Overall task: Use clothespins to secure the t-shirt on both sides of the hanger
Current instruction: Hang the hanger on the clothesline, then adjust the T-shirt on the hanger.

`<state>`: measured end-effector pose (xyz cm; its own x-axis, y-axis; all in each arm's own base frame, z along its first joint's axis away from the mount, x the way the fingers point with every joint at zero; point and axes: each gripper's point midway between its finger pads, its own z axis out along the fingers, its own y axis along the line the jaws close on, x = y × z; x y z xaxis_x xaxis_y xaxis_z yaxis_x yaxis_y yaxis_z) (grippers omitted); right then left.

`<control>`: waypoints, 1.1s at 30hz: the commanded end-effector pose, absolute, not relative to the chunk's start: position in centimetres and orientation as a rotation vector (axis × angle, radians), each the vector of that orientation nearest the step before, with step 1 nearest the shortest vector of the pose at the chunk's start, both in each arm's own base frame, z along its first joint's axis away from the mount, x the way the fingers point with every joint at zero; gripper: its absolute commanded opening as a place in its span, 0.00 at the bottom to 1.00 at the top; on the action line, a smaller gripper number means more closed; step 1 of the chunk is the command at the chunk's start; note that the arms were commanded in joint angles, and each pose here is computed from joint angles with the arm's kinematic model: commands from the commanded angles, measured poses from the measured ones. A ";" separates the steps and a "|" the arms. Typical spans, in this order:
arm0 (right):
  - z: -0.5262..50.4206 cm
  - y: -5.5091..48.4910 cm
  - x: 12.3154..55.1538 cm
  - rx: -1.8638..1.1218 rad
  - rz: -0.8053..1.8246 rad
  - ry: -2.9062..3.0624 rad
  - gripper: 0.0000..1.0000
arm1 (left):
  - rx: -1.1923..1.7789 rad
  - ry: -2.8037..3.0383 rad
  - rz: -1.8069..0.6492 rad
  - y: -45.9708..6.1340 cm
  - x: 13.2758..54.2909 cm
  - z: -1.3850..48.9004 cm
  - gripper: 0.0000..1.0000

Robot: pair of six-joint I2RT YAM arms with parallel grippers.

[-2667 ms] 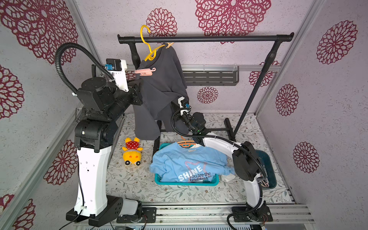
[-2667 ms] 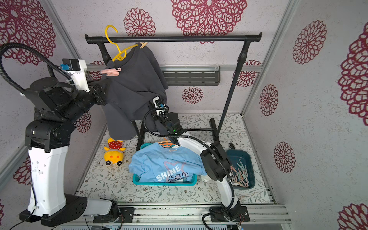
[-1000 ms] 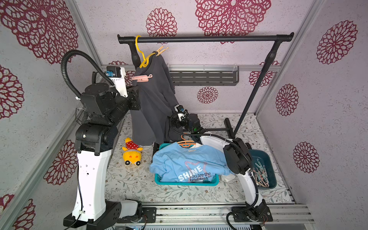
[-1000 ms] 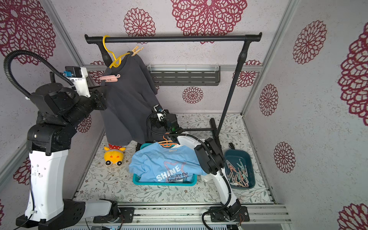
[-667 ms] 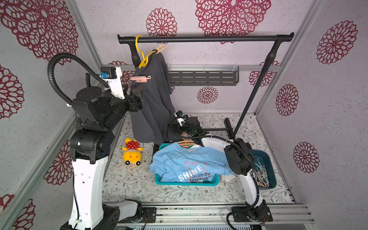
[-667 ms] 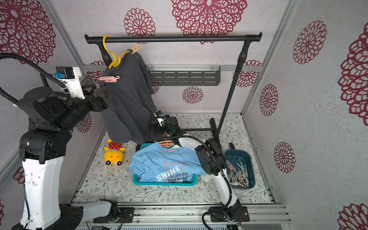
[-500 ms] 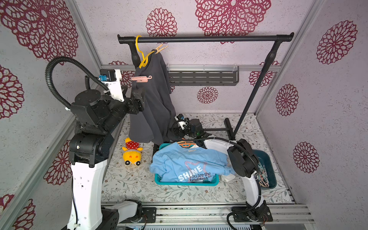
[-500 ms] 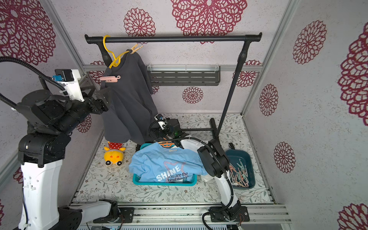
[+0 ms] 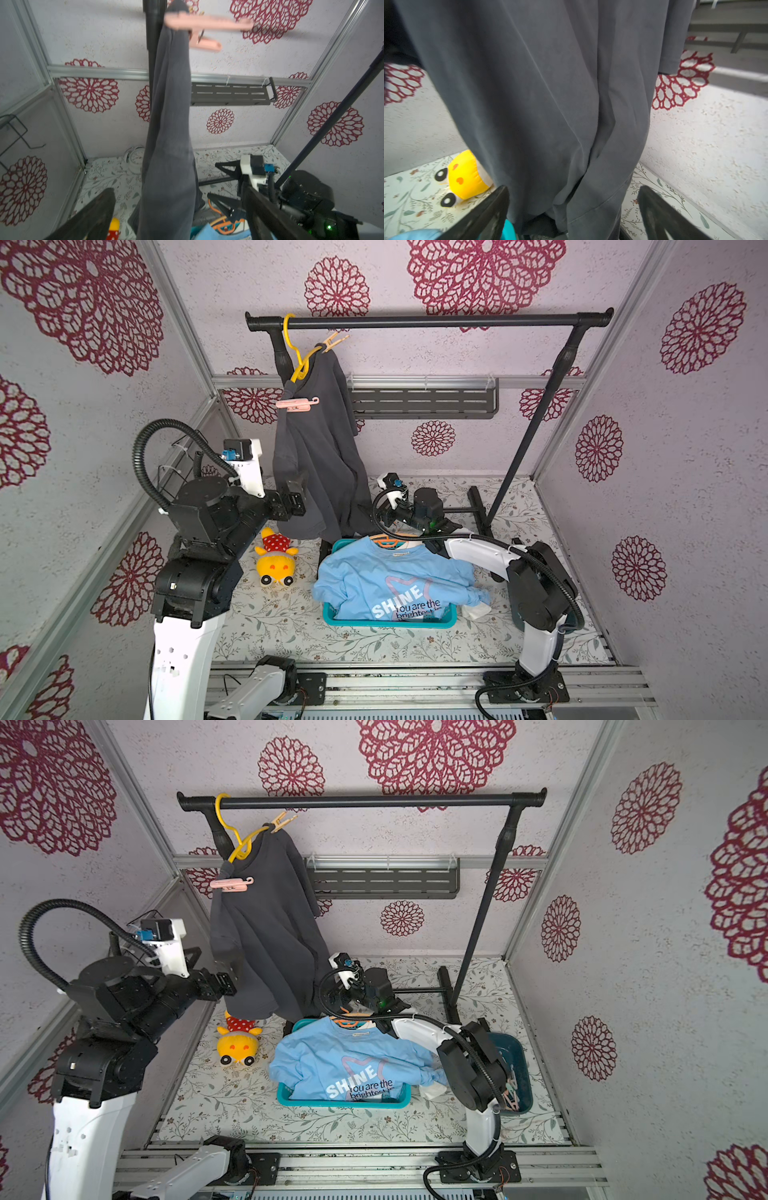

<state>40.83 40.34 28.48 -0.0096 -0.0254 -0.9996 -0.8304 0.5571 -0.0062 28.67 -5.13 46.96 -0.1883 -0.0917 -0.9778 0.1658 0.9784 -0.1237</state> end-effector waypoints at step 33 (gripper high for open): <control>31.1 19.1 35.8 -0.143 0.219 1.561 0.99 | -0.085 1.683 -0.361 -4.8 26.6 44.9 0.00</control>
<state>35.64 21.45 30.26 -0.0238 0.0340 -0.9991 -0.3284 0.9437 0.0400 27.04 -4.70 44.40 -0.1477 -0.2491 -0.9571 0.1449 0.9519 -0.2701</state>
